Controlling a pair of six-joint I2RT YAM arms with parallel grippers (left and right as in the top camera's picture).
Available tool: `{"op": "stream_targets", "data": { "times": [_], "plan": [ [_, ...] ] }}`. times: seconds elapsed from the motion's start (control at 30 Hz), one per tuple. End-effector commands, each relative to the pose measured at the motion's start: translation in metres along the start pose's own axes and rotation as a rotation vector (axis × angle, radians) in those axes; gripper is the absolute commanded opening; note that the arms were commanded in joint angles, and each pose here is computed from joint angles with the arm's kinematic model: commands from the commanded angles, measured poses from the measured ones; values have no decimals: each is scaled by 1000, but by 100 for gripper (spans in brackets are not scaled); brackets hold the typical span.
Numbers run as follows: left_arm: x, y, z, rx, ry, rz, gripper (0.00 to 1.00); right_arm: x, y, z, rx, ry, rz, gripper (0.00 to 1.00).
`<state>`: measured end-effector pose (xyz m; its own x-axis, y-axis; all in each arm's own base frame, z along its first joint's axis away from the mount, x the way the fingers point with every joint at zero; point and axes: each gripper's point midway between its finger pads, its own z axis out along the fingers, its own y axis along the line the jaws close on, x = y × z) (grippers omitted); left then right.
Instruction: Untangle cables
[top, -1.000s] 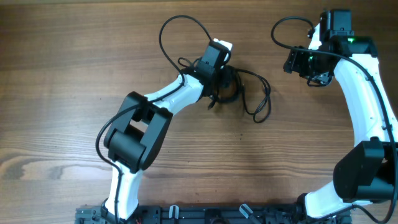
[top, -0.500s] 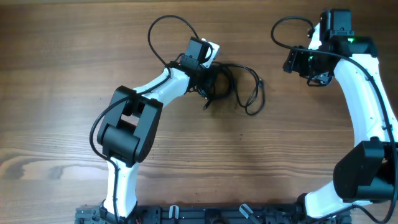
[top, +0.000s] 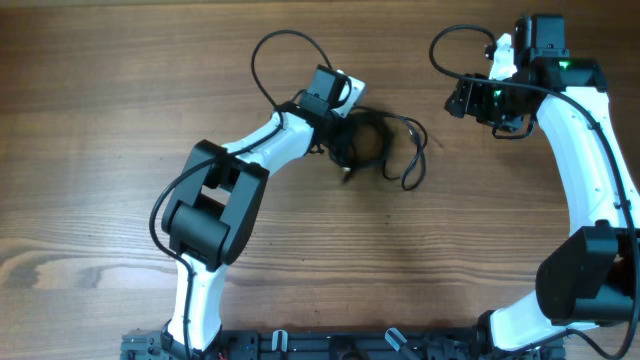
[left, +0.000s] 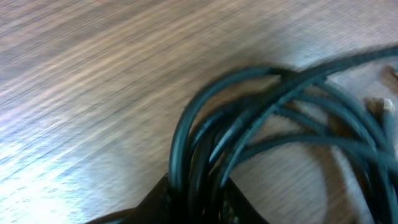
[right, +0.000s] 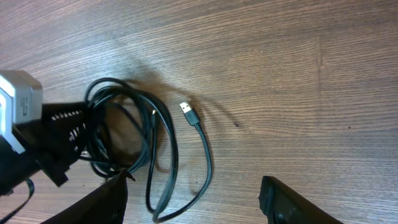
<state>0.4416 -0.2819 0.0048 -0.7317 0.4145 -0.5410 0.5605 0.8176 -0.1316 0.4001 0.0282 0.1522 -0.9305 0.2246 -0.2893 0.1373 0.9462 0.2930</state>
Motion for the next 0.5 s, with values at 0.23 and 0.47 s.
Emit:
{"op": "stream_targets", "data": {
  "times": [0.23,0.47],
  "plan": [
    [-52,-9,-68,103,-143,-362,4,14,62,-6,-342,55,-141,70],
    [-120,-37,-191,292,-400,-305,4,21,111,-9,-479,47,-254,70]
  ]
}}
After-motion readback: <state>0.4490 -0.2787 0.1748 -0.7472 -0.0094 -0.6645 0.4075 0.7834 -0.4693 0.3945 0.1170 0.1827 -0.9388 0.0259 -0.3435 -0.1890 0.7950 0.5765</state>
